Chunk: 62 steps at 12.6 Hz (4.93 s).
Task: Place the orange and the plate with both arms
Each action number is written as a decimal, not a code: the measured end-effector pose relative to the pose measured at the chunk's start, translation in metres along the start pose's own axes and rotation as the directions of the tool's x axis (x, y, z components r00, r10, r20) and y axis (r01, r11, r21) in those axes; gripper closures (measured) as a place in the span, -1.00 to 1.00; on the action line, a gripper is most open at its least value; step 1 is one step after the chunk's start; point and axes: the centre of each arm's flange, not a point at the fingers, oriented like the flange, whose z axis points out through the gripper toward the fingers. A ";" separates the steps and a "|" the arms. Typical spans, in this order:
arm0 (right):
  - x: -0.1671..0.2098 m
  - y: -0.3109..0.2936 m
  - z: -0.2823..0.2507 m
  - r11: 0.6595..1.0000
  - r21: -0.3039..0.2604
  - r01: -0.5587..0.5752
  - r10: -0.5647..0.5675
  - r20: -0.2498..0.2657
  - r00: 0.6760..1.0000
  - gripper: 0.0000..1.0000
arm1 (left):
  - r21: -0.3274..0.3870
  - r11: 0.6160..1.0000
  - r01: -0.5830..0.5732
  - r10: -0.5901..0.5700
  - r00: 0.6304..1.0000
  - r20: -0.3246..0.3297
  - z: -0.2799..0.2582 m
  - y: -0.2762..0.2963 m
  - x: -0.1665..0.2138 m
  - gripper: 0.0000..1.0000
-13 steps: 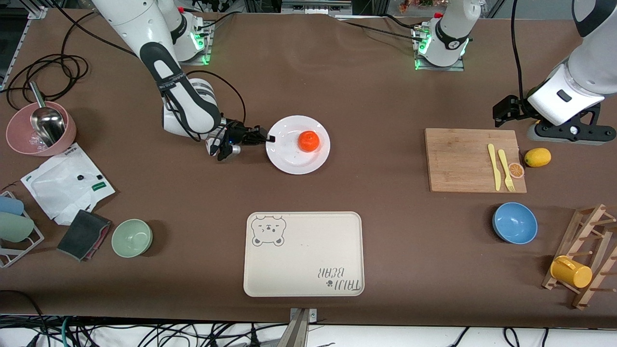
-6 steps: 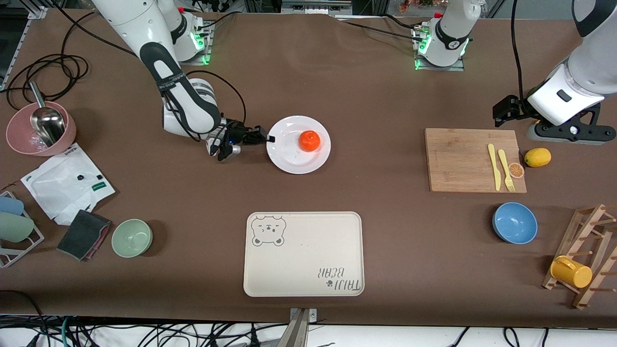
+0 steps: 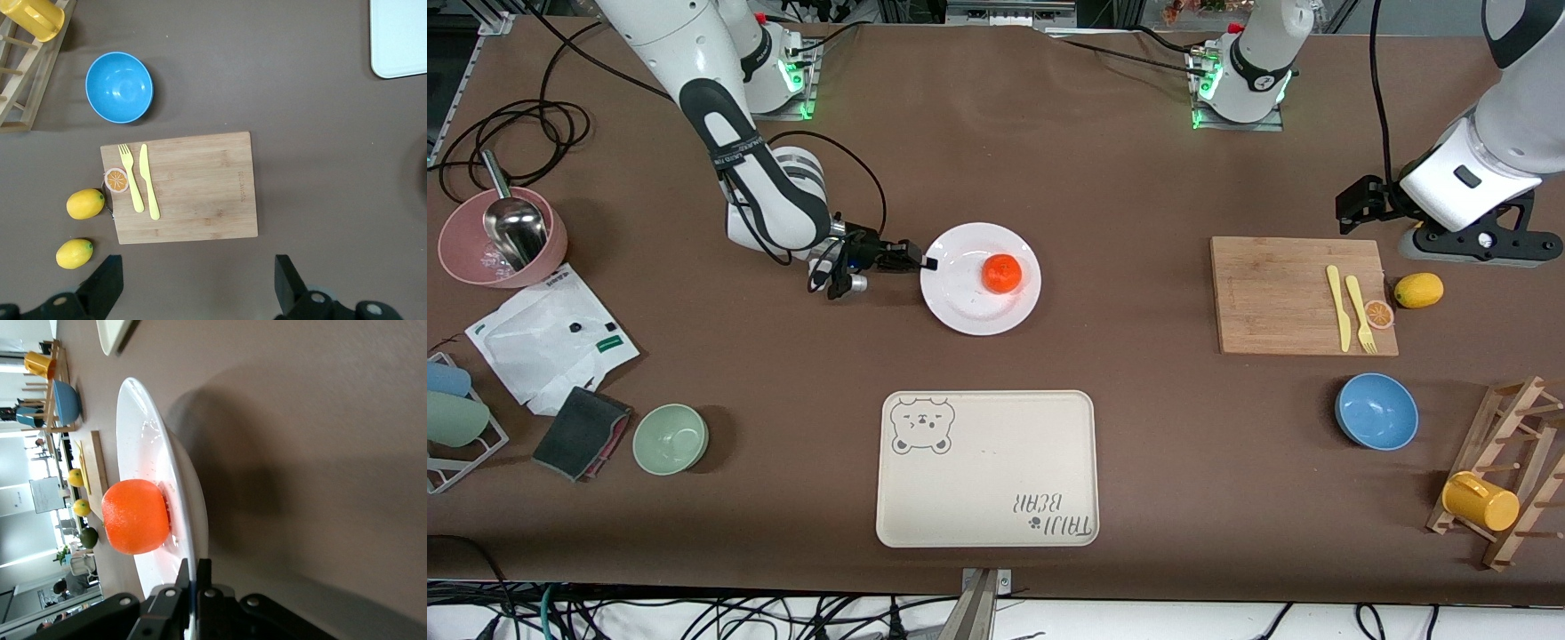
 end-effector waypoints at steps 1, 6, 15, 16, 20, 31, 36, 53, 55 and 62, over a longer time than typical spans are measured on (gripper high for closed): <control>0.008 -0.009 -0.001 1.000 0.013 -0.019 0.020 -0.013 1.000 0.92 | 0.000 1.000 0.000 0.000 1.000 0.000 0.000 0.000 0.000 -1.00; 0.072 -0.074 -0.006 0.986 0.125 -0.113 0.124 -0.084 0.989 0.92 | 0.000 1.000 0.000 0.000 1.000 0.000 0.000 0.000 0.000 -1.00; 0.194 -0.062 0.018 0.979 0.170 -0.117 0.142 -0.147 0.979 0.92 | 0.000 1.000 0.000 0.000 1.000 0.000 -0.001 0.000 0.000 -1.00; 0.202 -0.060 0.017 0.982 0.152 -0.115 0.137 -0.149 0.979 0.92 | 0.000 1.000 0.000 0.000 1.000 0.000 -0.001 0.000 0.000 -1.00; 0.222 -0.051 0.018 0.986 0.119 -0.114 0.133 -0.169 0.977 0.92 | 0.000 1.000 0.000 0.000 1.000 0.000 -0.001 0.000 0.000 -1.00; 0.237 -0.041 0.048 0.991 0.083 -0.103 0.119 -0.212 0.970 0.83 | -0.001 1.000 0.006 -0.006 1.000 0.001 -0.001 -0.004 0.000 -1.00; 0.240 -0.039 0.044 0.994 0.064 -0.088 0.100 -0.213 0.972 0.55 | -0.001 1.000 0.009 -0.009 1.000 0.010 0.000 -0.005 -0.001 -1.00; 0.165 -0.068 -0.061 0.979 -0.201 0.034 -0.061 -0.125 0.990 0.05 | -0.002 1.000 -0.016 0.016 0.999 0.048 0.003 0.009 -0.006 -1.00; 0.142 -0.076 -0.088 0.965 -0.255 0.068 -0.099 -0.110 0.989 -0.36 | -0.045 0.999 -0.016 0.018 0.998 0.056 0.005 0.014 -0.006 -1.00; 0.119 -0.093 -0.224 0.825 -0.483 0.293 -0.279 0.103 0.955 -1.00 | -0.140 0.985 0.097 -0.093 0.995 0.033 0.013 -0.040 0.001 -1.00</control>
